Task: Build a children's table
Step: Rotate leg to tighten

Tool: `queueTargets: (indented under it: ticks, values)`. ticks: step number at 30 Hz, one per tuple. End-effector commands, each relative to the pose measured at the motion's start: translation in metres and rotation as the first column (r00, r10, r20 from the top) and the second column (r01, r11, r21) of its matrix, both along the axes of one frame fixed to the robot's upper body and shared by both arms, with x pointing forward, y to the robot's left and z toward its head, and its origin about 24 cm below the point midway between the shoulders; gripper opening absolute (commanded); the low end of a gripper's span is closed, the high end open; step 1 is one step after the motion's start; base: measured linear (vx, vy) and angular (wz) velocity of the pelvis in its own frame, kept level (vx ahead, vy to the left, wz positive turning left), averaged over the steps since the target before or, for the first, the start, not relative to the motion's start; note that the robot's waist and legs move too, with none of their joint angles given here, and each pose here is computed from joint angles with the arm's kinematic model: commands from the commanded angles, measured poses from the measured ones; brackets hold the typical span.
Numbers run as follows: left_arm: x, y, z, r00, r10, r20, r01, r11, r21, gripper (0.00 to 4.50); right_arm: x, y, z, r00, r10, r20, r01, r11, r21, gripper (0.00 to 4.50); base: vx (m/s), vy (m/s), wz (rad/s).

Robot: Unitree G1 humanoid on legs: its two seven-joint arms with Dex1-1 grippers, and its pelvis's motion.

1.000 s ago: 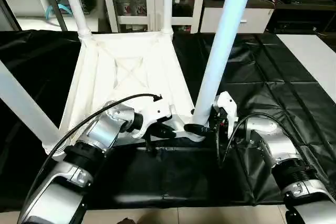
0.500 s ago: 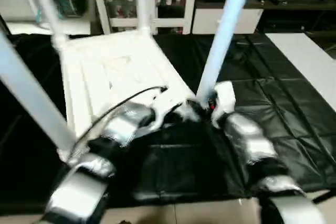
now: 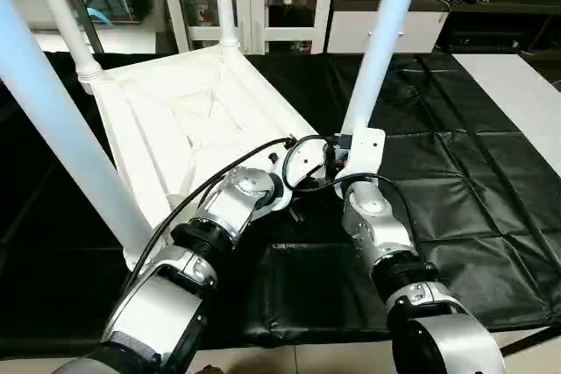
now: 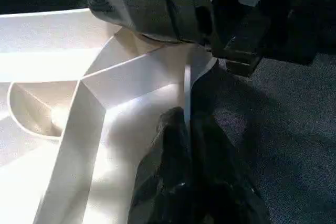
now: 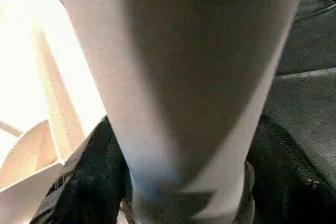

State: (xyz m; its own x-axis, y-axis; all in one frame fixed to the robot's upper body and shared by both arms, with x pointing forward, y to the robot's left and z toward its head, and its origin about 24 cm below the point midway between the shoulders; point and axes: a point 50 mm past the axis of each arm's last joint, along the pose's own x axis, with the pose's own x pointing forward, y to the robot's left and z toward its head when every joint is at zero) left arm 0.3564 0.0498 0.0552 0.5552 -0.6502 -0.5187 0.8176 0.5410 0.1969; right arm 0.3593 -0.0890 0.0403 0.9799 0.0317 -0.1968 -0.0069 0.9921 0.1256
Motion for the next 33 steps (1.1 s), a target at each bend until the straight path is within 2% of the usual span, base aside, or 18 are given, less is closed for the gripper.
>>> queueTargets:
  ticks: [1,3,6,7,9,10,11,13,15,17,18,20,21,22,27,28,30,33]
  values:
    - [0.007,0.03,-0.008,0.987,0.155,0.033,-0.156,0.987,0.038,0.0,0.004,0.009,0.021,0.988,0.08,0.13,-0.076,0.997,-0.031,3.02,0.0,0.0,0.0]
    - [0.006,0.031,-0.01,0.989,0.142,0.028,-0.143,0.989,0.039,0.0,0.004,0.001,0.024,0.986,0.061,0.153,-0.056,0.998,-0.041,3.37,0.0,0.0,0.0]
    - [0.005,0.033,-0.011,0.993,0.118,0.017,-0.119,0.992,0.044,0.0,0.003,-0.013,0.029,0.981,0.058,0.183,-0.053,0.998,-0.031,3.46,0.0,0.0,0.0]
    - [0.004,0.033,-0.011,0.994,0.108,0.017,-0.109,0.993,0.044,0.0,0.002,-0.015,0.03,0.978,0.085,0.19,-0.083,0.996,-0.017,3.7,0.0,0.0,0.0]
    - [0.004,0.034,-0.011,0.995,0.097,0.015,-0.097,0.994,0.045,0.0,0.001,-0.017,0.031,0.973,0.124,0.196,-0.125,0.992,-0.007,3.8,0.0,0.0,0.0]
    - [0.001,0.037,-0.012,0.998,0.064,-0.001,-0.064,0.997,0.051,0.0,-0.001,-0.022,0.031,0.953,0.229,0.197,-0.225,0.973,-0.043,3.85,0.0,0.0,0.0]
    - [0.001,0.037,-0.012,0.998,0.064,-0.001,-0.064,0.997,0.051,0.0,-0.001,-0.022,0.031,0.953,0.229,0.197,-0.225,0.973,-0.043,3.97,0.0,0.0,0.0]
    - [-0.003,0.041,-0.015,0.999,0.015,-0.029,-0.013,0.998,0.061,0.0,-0.008,-0.032,0.029,0.911,0.38,0.159,-0.367,0.924,-0.106,4.11,0.0,0.0,0.0]
    - [-0.009,0.044,-0.019,0.996,-0.049,-0.073,0.054,0.996,0.064,0.0,-0.017,-0.043,0.021,0.845,0.529,0.084,-0.515,0.845,-0.143,4.11,0.0,0.0,0.0]
    - [-0.011,0.044,-0.02,0.994,-0.071,-0.087,0.077,0.995,0.064,0.0,-0.019,-0.046,0.019,0.826,0.561,0.064,-0.548,0.823,-0.148,4.11,0.0,0.0,0.0]
    - [-0.014,0.044,-0.022,0.989,-0.098,-0.107,0.105,0.992,0.063,0.0,-0.024,-0.05,0.016,0.776,0.629,0.037,-0.617,0.771,-0.159,4.11,0.0,0.0,0.0]
    - [-0.02,0.043,-0.024,0.975,-0.163,-0.148,0.173,0.983,0.056,0.0,-0.032,-0.057,0.012,0.701,0.713,-0.005,-0.708,0.696,-0.121,4.11,0.0,0.0,0.0]
    - [-0.027,0.043,-0.025,0.953,-0.236,-0.188,0.249,0.967,0.052,0.0,-0.036,-0.061,0.011,0.648,0.762,-0.021,-0.759,0.642,-0.111,4.11,0.0,0.0,0.0]
    - [-0.032,0.044,-0.026,0.933,-0.28,-0.226,0.297,0.954,0.046,0.0,-0.037,-0.064,0.012,0.628,0.778,-0.029,-0.776,0.621,-0.111,4.11,0.0,0.0,0.0]
    - [-0.045,0.045,-0.026,0.873,-0.39,-0.292,0.416,0.909,0.028,0.0,-0.038,-0.067,0.017,0.583,0.812,-0.03,-0.81,0.579,-0.091,4.11,0.0,0.0,0.0]
    - [-0.048,0.045,-0.026,0.855,-0.417,-0.308,0.444,0.896,0.019,0.0,-0.039,-0.067,0.02,0.553,0.833,-0.025,-0.831,0.55,-0.081,4.11,0.0,0.0,0.0]
    - [-0.049,0.045,-0.025,0.847,-0.43,-0.313,0.459,0.888,0.022,0.0,-0.04,-0.067,0.021,0.514,0.857,-0.031,-0.857,0.511,-0.074,4.11,0.0,0.0,0.0]
    - [-0.047,0.045,-0.025,0.858,-0.412,-0.306,0.445,0.895,0.043,0.0,-0.042,-0.067,0.017,0.48,0.875,-0.063,-0.877,0.476,-0.068,4.11,0.0,0.0,0.0]
